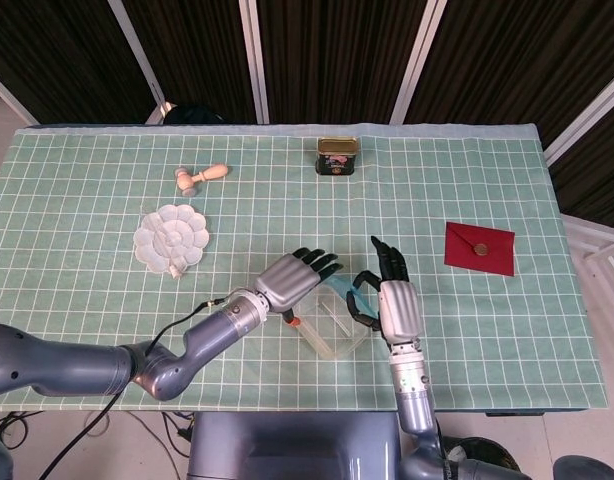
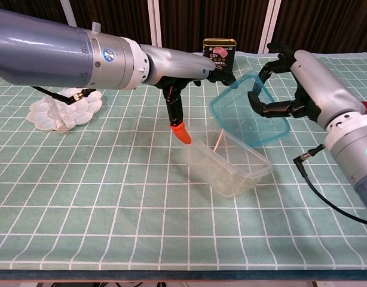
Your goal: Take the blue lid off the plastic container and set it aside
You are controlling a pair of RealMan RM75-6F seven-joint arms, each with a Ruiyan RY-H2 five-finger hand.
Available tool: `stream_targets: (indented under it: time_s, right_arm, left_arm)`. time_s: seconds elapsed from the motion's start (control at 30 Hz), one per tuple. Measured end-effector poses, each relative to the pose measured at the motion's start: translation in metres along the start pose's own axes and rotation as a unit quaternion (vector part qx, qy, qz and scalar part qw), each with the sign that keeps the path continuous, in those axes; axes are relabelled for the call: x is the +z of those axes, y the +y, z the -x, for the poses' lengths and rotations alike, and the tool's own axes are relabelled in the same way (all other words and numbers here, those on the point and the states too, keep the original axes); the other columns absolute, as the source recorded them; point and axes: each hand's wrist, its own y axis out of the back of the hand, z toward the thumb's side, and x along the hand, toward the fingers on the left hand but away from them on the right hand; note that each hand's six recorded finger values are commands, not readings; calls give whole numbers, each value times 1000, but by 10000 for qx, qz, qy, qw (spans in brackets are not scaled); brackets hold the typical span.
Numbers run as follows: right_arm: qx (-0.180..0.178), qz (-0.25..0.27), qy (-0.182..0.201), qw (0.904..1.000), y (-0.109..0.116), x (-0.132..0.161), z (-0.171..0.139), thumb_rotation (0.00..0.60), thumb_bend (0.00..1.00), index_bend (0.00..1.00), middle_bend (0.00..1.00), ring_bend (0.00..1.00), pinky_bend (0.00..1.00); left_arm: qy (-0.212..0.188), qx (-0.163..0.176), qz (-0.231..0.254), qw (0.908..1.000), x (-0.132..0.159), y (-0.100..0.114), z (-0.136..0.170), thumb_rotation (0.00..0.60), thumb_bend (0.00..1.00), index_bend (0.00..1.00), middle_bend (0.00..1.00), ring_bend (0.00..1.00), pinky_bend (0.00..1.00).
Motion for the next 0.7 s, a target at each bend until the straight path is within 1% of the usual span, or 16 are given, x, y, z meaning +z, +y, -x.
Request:
stream_targets:
  time_s: [0.3, 0.47, 0.5, 0.57, 0.6, 0.63, 0.7]
  right_arm:
    - [-188, -289, -230, 9991, 20, -22, 18, 600, 520, 571, 48, 0, 0]
    - [-212, -540, -373, 9976, 28, -35, 29, 600, 519, 567, 48, 0, 0]
    - [-203, -616, -412, 9970, 29, -39, 31, 600, 519, 550, 48, 0, 0]
    - [-164, -804, -512, 9953, 32, -47, 35, 600, 519, 444, 33, 0, 0]
    - [-143, -889, -556, 9944, 33, -50, 36, 600, 519, 328, 18, 0, 0]
    - [-116, -1000, -621, 9930, 34, -55, 38, 600, 519, 186, 4, 0, 0]
    - [-78, -1173, -735, 9903, 37, -62, 41, 600, 509, 29, 0, 0, 0]
  left_arm:
    - [54, 141, 66, 9999, -9, 8, 13, 600, 0, 0, 0, 0, 110]
    - [115, 240, 107, 9996, -15, 12, 24, 600, 0, 0, 0, 0, 109]
    - [136, 266, 110, 9995, -17, 14, 27, 600, 0, 0, 0, 0, 109]
    - [167, 302, 116, 9993, -21, 15, 32, 600, 0, 0, 0, 0, 109]
    - [185, 324, 121, 9992, -22, 16, 35, 600, 0, 0, 0, 0, 109]
    - [199, 341, 123, 9991, -24, 17, 37, 600, 0, 0, 0, 0, 109]
    - [225, 386, 117, 9989, -26, 19, 42, 600, 0, 0, 0, 0, 109]
